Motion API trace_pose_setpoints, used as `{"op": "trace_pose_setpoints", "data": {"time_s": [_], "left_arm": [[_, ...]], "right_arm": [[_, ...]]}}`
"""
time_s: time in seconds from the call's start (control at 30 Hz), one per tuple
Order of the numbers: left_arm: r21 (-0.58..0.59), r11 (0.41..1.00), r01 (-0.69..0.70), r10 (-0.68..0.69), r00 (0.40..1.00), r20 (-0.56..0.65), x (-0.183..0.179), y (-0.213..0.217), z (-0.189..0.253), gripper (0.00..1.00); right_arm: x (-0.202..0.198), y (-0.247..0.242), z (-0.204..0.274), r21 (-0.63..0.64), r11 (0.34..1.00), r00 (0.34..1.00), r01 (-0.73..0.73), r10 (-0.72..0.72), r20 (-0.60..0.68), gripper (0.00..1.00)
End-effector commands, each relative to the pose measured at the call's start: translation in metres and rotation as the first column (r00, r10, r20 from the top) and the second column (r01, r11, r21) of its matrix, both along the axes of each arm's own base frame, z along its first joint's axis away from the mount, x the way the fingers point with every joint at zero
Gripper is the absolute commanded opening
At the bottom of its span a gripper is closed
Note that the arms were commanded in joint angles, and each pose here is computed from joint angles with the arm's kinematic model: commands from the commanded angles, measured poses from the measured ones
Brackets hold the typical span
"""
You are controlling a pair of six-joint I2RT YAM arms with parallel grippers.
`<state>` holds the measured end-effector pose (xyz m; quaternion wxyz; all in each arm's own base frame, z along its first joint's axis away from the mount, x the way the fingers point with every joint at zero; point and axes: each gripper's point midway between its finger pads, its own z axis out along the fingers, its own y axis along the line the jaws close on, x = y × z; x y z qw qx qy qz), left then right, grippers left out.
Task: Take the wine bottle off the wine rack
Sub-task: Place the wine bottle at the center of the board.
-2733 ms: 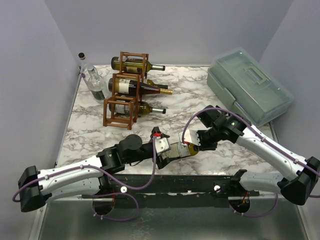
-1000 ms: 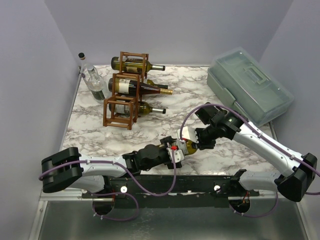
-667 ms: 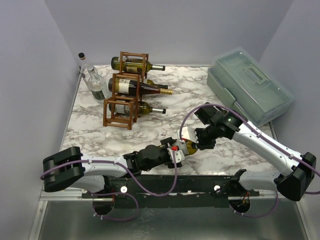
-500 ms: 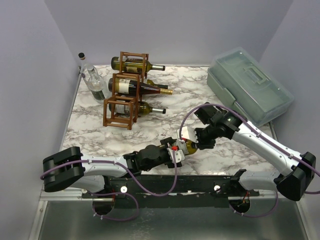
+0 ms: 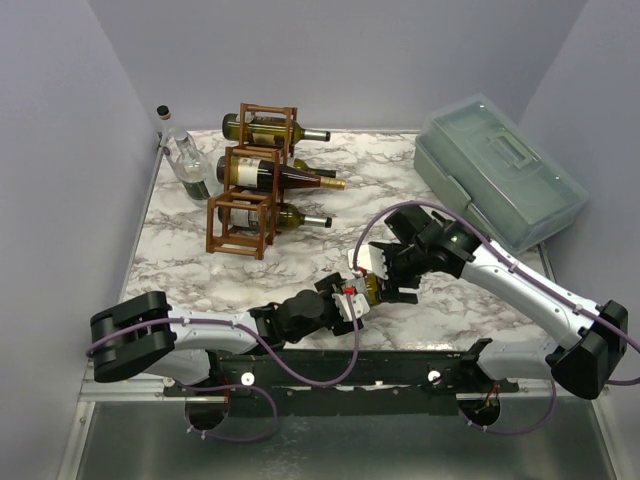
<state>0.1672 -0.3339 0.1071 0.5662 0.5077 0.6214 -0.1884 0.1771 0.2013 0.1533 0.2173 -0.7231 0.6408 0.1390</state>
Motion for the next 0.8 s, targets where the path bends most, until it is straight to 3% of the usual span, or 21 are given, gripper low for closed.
{"op": "trace_pose_setpoints", "data": {"time_s": [0.0, 0.4, 0.77], "left_arm": [[-0.133, 0.990, -0.045, 0.049, 0.998, 0.026, 0.010, -0.012, 0.037, 0.00], [-0.221, 0.971, -0.088, 0.088, 0.996, -0.008, 0.011, -0.006, 0.045, 0.00], [-0.284, 0.951, -0.119, 0.112, 0.993, -0.040, 0.012, -0.003, 0.055, 0.00]], "right_arm": [[0.005, 0.013, 0.012, 0.072, 0.997, 1.000, 0.009, -0.010, 0.018, 0.82], [0.012, 0.018, 0.058, 0.198, 0.979, 0.998, 0.053, -0.060, 0.027, 0.86], [0.032, 0.020, 0.109, 0.420, 0.892, 0.986, 0.166, -0.143, -0.085, 0.86]]}}
